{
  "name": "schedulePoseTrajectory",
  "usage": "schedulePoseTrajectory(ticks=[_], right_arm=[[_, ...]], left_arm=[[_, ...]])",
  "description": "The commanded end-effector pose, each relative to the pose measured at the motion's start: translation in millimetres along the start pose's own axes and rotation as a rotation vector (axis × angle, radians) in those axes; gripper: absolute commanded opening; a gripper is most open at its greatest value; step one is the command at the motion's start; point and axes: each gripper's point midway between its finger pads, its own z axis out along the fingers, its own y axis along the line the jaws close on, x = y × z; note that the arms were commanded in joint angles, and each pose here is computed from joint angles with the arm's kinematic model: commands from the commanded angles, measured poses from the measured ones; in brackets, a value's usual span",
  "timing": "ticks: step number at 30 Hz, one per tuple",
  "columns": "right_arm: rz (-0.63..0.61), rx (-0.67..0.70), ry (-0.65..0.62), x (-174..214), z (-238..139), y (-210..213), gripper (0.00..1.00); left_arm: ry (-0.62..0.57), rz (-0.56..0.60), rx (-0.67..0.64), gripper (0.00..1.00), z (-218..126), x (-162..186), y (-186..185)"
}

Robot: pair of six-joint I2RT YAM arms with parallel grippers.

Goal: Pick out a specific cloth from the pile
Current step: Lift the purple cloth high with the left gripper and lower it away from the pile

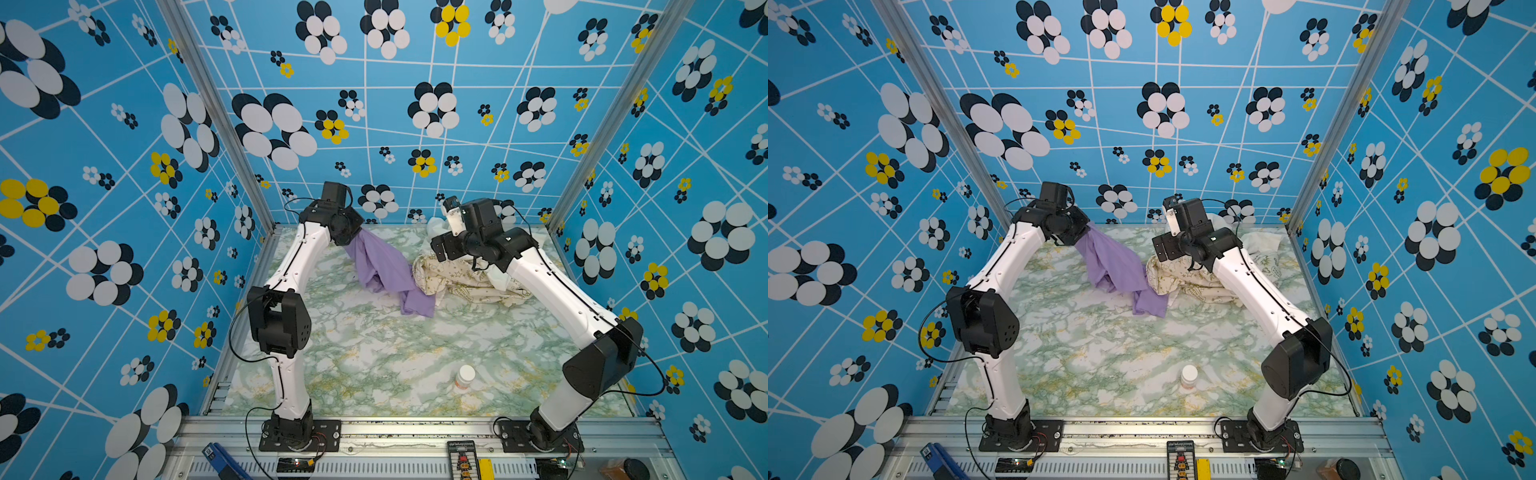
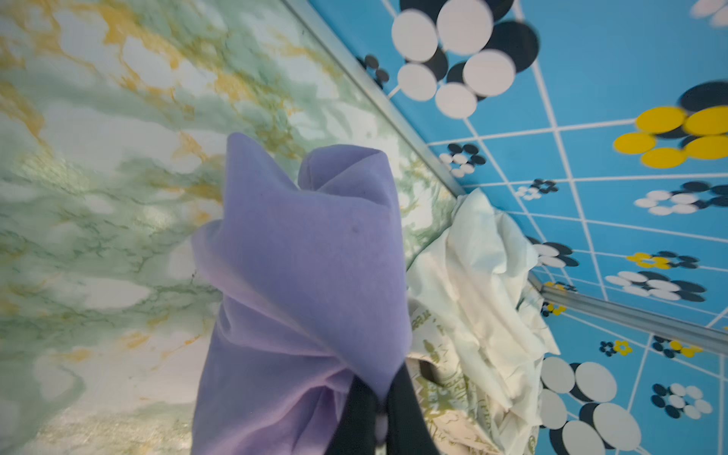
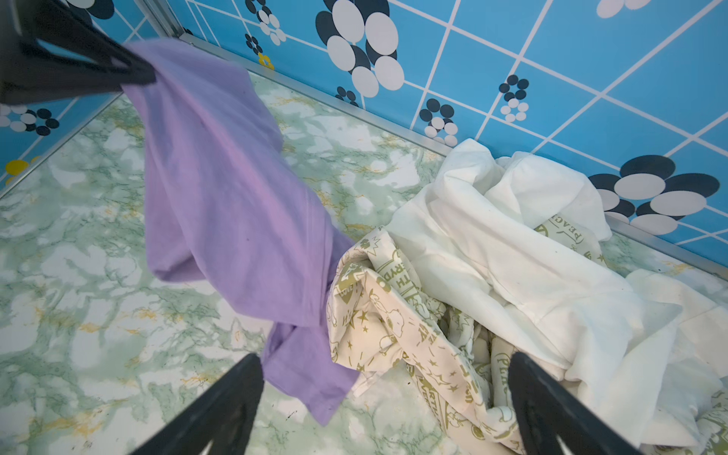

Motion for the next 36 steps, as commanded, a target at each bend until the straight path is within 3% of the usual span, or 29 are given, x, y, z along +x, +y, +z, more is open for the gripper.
schedulePoseTrajectory(ticks=[1,9,14,17,26,30,36], right_arm=[[0.004,-0.017,-0.013,-4.4,2.7,1.1,0.99],[-0.006,-0.018,-0.024,-12.6,7.0,0.6,0.99],[-0.001,-0.019,-0.039,-18.9,9.2,1.0,0.99],[0.0,-0.022,-0.044,-21.3,10.9,1.5,0.99],[0.009,-0.032,-0.027,-18.9,17.7,4.2,0.99],[0.014,-0.021,-0.022,-16.9,16.5,2.0,0.99],[0.025,-0.018,-0.018,-14.5,18.2,1.5,0.99]], left_arm=[[-0.176,0.032,0.133,0.0,-45.9,-57.9,-42.1],[-0.465,0.128,0.262,0.0,-130.4,-159.1,-85.3],[-0.533,0.117,0.261,0.0,-146.2,-186.4,-72.5],[-0.482,0.132,0.191,0.0,-127.6,-179.9,-54.2],[-0.131,0.124,-0.006,0.0,-8.0,-104.3,28.0],[-0.088,0.087,0.012,0.0,10.9,-77.4,41.2],[-0.069,0.046,0.064,0.0,10.3,-60.9,40.2]])
